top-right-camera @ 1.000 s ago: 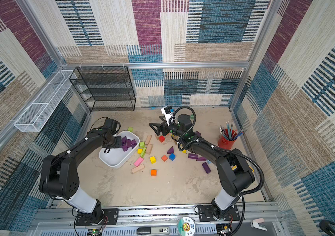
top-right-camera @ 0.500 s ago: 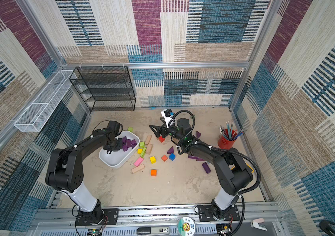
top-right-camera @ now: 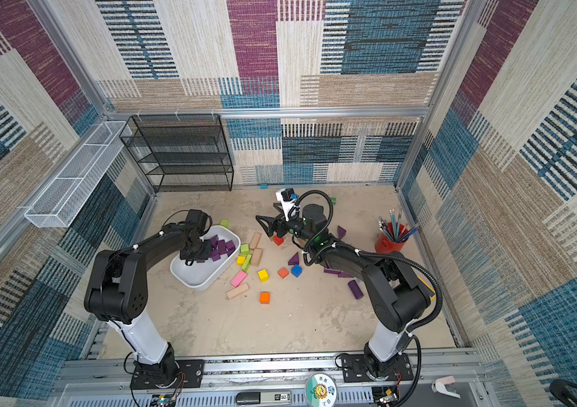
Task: Pick purple bricks into the storage bin
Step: Place the building block in the storage box.
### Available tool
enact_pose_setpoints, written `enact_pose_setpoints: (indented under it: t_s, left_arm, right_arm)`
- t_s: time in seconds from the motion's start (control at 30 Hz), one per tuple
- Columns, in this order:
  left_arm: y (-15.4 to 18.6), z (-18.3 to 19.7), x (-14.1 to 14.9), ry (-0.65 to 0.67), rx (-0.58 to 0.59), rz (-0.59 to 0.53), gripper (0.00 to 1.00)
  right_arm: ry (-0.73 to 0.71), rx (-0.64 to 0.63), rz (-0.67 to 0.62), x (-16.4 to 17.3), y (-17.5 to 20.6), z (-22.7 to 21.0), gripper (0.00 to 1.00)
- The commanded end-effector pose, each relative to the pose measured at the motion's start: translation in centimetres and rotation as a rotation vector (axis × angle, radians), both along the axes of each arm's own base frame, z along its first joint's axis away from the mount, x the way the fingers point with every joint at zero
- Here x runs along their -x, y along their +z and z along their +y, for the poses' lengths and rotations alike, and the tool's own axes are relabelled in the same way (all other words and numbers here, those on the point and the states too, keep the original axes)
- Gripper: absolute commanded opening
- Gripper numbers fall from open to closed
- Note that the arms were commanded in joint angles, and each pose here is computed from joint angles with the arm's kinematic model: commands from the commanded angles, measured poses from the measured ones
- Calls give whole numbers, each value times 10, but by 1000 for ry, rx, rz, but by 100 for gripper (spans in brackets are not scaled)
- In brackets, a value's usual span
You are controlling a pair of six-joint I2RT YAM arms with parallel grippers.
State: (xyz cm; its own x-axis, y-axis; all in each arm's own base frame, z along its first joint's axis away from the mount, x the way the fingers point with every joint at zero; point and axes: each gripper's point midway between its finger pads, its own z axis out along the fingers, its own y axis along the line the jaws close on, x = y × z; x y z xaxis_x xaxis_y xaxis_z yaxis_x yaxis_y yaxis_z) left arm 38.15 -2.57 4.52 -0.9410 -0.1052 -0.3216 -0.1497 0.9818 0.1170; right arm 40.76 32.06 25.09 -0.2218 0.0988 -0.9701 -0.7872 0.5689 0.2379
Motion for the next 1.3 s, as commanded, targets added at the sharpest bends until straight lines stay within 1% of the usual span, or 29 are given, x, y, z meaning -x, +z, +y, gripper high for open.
enact_pose_setpoints:
  t_s: [0.0,0.17,0.23,0.47,0.63,0.87,1.17,1.27]
  left_arm:
    - [3,0,-6,6,13,-15,31]
    - [8,3,-8,12,16,-27,33]
    - [12,3,-9,15,18,-41,39]
    - [27,4,-10,25,21,-73,53]
    - [49,4,-10,21,27,-133,59]
    - [81,-3,-10,-15,63,-215,65]
    - [110,-43,-6,-102,212,-272,75]
    - [121,-53,-3,-124,259,-304,81]
  right_arm:
    - [38,-28,-11,5,8,7,91]
    - [31,-22,-16,5,7,7,91]
    - [28,-21,-12,4,6,7,91]
    - [29,-25,-10,4,7,8,91]
    - [12,-22,6,-1,3,8,91]
    - [-109,3,99,-27,-14,3,91]
    - [-313,38,186,-55,-22,-19,90]
    - [-389,45,204,-59,-22,-31,90]
